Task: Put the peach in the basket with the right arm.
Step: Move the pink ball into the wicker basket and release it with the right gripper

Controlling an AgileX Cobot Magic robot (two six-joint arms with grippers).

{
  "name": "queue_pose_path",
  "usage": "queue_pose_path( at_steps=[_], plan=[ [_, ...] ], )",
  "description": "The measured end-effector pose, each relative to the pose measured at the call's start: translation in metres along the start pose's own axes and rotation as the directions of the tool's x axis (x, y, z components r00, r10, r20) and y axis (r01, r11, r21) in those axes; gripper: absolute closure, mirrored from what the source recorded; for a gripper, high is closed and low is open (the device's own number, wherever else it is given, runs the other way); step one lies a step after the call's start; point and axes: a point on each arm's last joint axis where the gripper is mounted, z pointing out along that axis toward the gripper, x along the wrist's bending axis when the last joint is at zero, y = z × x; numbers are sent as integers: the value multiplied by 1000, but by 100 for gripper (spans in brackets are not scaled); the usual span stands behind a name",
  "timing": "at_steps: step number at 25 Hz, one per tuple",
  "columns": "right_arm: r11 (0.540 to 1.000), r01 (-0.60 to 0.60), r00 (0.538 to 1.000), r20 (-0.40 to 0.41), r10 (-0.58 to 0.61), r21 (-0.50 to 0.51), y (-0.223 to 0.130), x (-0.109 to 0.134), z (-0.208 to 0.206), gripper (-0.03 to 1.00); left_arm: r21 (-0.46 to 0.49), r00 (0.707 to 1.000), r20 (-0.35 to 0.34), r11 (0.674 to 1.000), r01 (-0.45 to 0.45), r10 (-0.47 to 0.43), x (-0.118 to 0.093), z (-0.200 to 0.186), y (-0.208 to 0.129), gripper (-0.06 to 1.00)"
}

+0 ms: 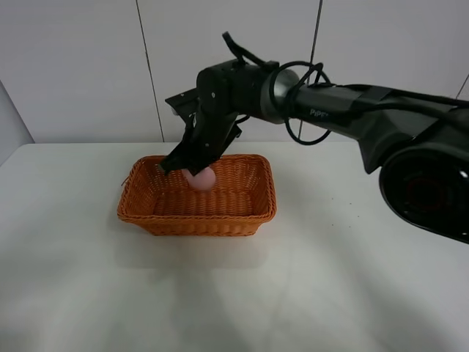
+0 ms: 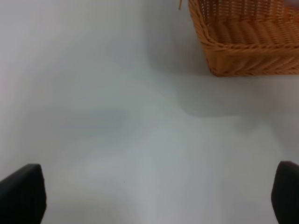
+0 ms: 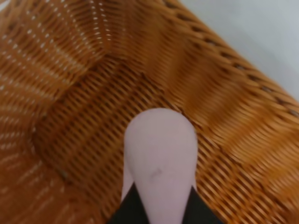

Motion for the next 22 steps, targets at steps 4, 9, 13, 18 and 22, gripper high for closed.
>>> queue_pose_path(
  at_steps=[4, 9, 13, 18, 22],
  plan=[
    [998, -1, 1000, 3, 1, 64, -12, -1, 33, 79, 0, 1000, 0, 1000, 0, 0, 0, 0, 0, -5],
    [997, -10, 1000, 2, 9, 78, -15, -1, 42, 42, 0, 1000, 0, 1000, 0, 0, 0, 0, 0, -5],
    [998, -29, 1000, 0, 30, 57, -6, 0, 33, 29, 0, 1000, 0, 1000, 0, 0, 0, 0, 0, -5],
    [999, -30, 1000, -6, 30, 31, 18, 1, -3, 28, 0, 1000, 0, 1000, 0, 0, 0, 0, 0, -5],
    [999, -28, 1000, -7, 28, -17, 36, 1, -37, 28, 0, 1000, 0, 1000, 0, 0, 0, 0, 0, -5]
  ],
)
